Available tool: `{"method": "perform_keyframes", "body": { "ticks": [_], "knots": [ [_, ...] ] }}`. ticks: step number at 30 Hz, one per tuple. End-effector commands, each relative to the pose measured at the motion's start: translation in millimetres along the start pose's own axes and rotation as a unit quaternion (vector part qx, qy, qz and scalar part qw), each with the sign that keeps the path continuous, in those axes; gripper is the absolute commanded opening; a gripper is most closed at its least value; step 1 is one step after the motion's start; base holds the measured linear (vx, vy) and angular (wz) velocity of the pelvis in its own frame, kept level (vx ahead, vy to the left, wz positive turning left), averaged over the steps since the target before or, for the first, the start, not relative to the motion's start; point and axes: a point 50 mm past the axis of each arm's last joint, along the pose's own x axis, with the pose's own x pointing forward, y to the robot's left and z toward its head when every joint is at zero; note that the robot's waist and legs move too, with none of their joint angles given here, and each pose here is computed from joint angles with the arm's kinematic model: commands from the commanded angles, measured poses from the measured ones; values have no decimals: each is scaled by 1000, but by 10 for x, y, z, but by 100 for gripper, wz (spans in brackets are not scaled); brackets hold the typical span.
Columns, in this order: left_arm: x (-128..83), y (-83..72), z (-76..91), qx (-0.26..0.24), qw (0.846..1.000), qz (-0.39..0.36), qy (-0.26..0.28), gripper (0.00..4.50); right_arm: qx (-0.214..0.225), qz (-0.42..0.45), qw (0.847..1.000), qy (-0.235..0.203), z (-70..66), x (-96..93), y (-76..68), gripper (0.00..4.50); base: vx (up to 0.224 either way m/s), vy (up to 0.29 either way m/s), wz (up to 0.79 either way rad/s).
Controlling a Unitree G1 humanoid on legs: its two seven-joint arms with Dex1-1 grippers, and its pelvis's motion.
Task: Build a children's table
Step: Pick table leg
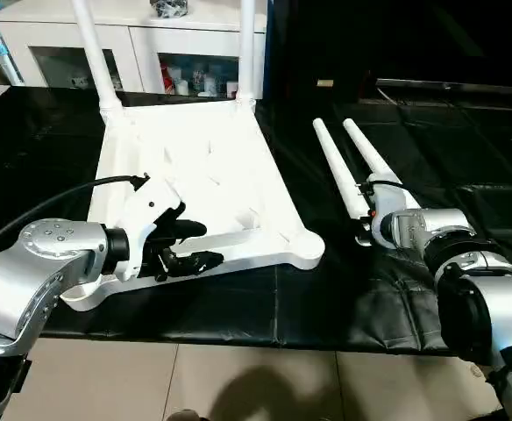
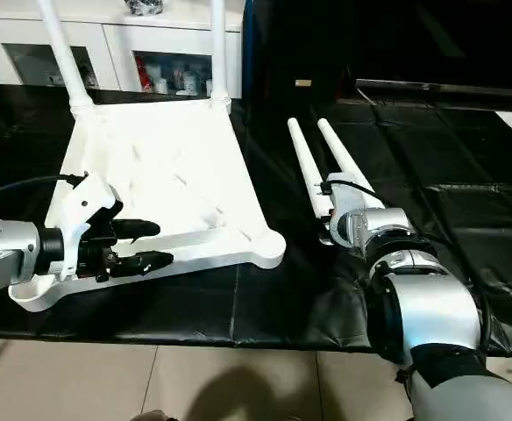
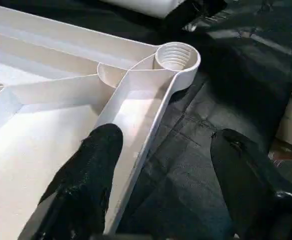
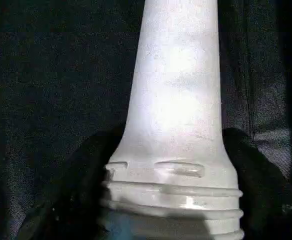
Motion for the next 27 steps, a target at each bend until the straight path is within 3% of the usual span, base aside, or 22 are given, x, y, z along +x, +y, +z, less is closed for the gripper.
{"method": "perform_keyframes", "body": {
  "ticks": [1, 4, 9, 15, 16, 20, 21, 22, 23, 25, 27],
  "knots": [
    [37, 23, 51, 8, 1000, 5, -6, 328, 22, 4, 1000, -16, 73, -23, 4, 283, 0, 0, 0],
    [67, 54, 68, 6, 1000, 14, -14, 328, 31, 6, 999, -41, 145, -41, 0, 283, 0, 0, 0],
    [237, 182, 152, -13, 997, 55, -51, 328, 76, 50, 984, -150, 395, -110, 29, 282, 0, 0, 0],
    [421, 236, 239, -40, 993, 74, -87, 328, 142, 100, 964, -200, 424, -116, 76, 280, 0, 0, 0],
    [475, 251, 265, -52, 990, 84, -98, 328, 170, 126, 953, -219, 428, -119, 101, 280, 0, 0, 0],
    [590, 285, 340, -76, 984, 101, -128, 328, 207, 190, 925, -257, 450, -144, 160, 280, 0, 0, 0],
    [669, 318, 402, -109, 975, 113, -155, 328, 223, 257, 893, -294, 476, -200, 221, 280, 0, 0, 0],
    [695, 331, 421, -120, 973, 116, -162, 328, 227, 277, 883, -303, 483, -220, 238, 280, 0, 0, 0],
    [737, 354, 460, -146, 966, 120, -179, 328, 228, 307, 868, -316, 470, -255, 268, 280, 0, 0, 0],
    [790, 380, 513, -182, 954, 122, -203, 354, 225, 342, 853, -324, 435, -301, 306, 280, 0, 0, 0],
    [865, 409, 631, -256, 926, 106, -258, 361, 217, 385, 833, -333, 336, -392, 358, 280, 0, 0, 0]
  ]
}}
